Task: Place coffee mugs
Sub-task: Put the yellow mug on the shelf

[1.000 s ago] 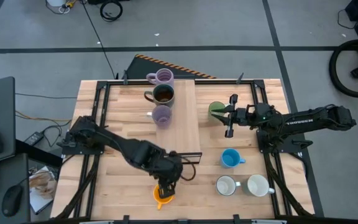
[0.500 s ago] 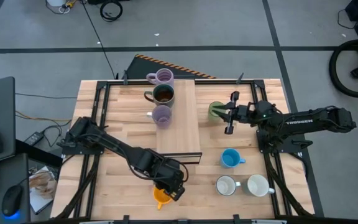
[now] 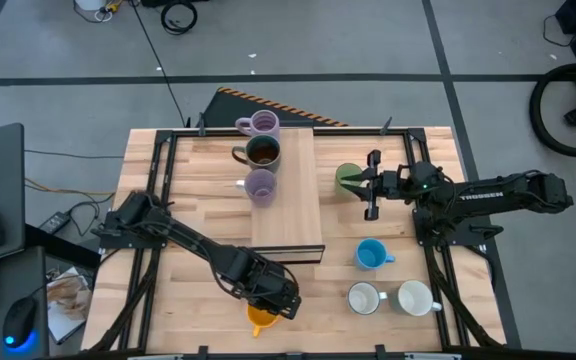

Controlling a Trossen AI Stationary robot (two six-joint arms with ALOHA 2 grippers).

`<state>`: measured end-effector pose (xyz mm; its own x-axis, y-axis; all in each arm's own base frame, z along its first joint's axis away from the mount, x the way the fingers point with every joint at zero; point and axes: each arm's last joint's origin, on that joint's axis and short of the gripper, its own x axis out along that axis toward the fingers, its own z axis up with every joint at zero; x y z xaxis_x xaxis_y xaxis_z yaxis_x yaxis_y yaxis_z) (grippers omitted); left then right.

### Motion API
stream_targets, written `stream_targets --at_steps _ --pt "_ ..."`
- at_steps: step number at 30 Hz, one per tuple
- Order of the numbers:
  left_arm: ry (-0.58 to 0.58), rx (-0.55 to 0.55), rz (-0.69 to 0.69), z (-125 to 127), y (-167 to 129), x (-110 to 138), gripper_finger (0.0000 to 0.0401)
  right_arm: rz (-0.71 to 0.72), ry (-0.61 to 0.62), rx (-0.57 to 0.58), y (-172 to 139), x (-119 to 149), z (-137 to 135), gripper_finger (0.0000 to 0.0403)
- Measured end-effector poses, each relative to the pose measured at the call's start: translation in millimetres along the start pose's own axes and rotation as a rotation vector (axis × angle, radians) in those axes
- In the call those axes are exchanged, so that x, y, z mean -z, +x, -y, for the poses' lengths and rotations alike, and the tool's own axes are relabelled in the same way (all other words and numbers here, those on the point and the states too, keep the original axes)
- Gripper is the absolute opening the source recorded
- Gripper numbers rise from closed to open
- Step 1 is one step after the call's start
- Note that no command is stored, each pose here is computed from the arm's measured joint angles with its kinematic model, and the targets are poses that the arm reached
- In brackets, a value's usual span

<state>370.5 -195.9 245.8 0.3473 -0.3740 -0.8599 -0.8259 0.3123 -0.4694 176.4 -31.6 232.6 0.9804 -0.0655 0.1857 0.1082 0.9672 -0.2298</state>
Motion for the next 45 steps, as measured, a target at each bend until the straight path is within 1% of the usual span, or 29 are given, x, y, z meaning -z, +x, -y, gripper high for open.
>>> stream_targets --at_steps 2,5,11,16,25,29,32,35,38,45 --pt "-0.006 0.041 -0.013 5 5 1 0.011 0.0 -0.001 0.0 0 0 0 0.0077" --pt "-0.009 0.044 -0.03 6 16 1 0.0109 0.001 -0.011 0.0 0 0 0 0.0077" --pt "-0.02 -0.024 -0.023 -1 20 0 0.0109 0.014 -0.03 0.006 0 -1 1 0.0077" --pt "-0.016 -0.024 0.005 -1 20 -1 0.0109 0.03 -0.036 0.009 0 -3 1 0.0077" --pt "0.028 -0.07 0.005 -5 45 -5 0.0109 0.036 -0.038 0.013 0 -3 2 0.0077" --pt "0.052 -0.089 -0.008 -7 47 -5 0.0108 0.033 -0.036 0.013 0 -3 2 0.0077" --pt "0.082 -0.093 -0.023 -7 47 -3 0.0094 0.033 -0.035 0.013 0 -3 2 0.0077" --pt "0.113 -0.104 -0.049 -9 45 1 0.0069 0.031 -0.034 0.012 0 -3 2 0.0077" --pt "0.12 -0.107 -0.063 -8 42 5 0.0048 0.031 -0.034 0.011 0 -3 2 0.0077" --pt "0.137 -0.152 -0.08 -13 43 12 0.0042 0.031 -0.034 0.011 0 -3 2 0.0077"
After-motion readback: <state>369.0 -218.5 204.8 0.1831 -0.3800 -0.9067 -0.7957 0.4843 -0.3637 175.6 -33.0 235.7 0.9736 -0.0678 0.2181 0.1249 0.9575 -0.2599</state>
